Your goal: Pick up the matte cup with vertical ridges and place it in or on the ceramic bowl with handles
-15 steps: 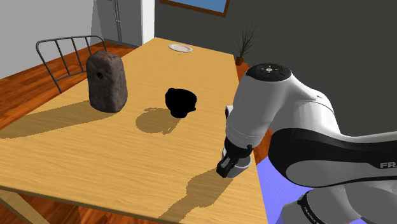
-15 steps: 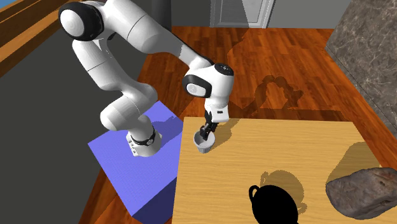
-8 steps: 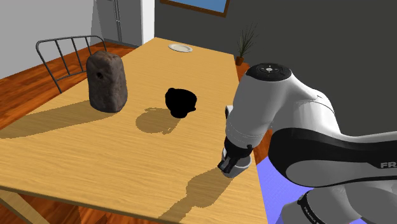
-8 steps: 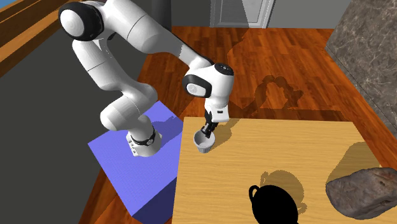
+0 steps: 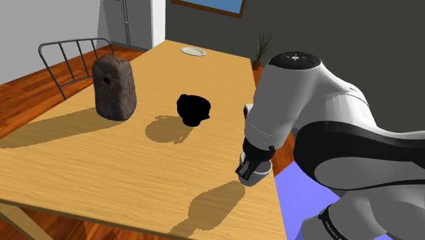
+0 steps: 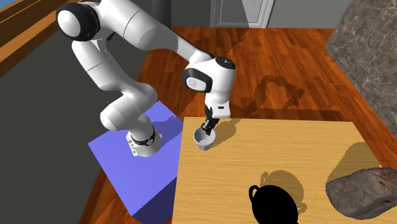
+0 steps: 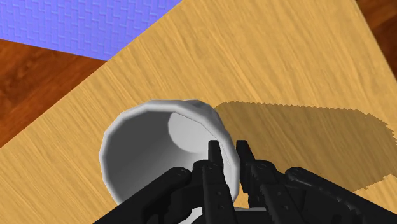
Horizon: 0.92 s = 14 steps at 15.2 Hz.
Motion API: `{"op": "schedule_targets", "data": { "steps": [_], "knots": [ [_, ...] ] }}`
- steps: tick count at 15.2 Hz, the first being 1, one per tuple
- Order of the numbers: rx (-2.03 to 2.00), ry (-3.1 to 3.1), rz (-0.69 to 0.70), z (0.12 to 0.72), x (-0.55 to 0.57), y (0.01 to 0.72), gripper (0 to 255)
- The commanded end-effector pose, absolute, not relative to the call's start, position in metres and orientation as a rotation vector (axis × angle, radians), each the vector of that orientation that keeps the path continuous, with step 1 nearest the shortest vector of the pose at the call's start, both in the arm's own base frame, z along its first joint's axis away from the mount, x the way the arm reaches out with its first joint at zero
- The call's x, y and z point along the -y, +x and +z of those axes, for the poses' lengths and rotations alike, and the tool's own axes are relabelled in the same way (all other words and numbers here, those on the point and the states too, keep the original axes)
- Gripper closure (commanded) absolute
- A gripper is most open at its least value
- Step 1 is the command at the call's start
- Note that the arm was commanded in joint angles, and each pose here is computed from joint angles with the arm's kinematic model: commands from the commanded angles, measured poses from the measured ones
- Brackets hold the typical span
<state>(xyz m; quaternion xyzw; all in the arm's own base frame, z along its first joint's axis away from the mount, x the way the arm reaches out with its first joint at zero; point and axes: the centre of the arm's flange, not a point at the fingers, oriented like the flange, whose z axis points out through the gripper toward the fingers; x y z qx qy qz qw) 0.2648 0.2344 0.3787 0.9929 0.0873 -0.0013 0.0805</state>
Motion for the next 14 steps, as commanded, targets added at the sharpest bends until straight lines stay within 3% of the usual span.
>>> {"op": "schedule_targets", "data": {
  "steps": [1, 14],
  "knots": [
    [-0.261, 2.969, -0.004, 0.389, -0.235, 0.263, 255],
    [-0.261, 2.969, -0.004, 0.458, -0.235, 0.263, 255]
  ]
}}
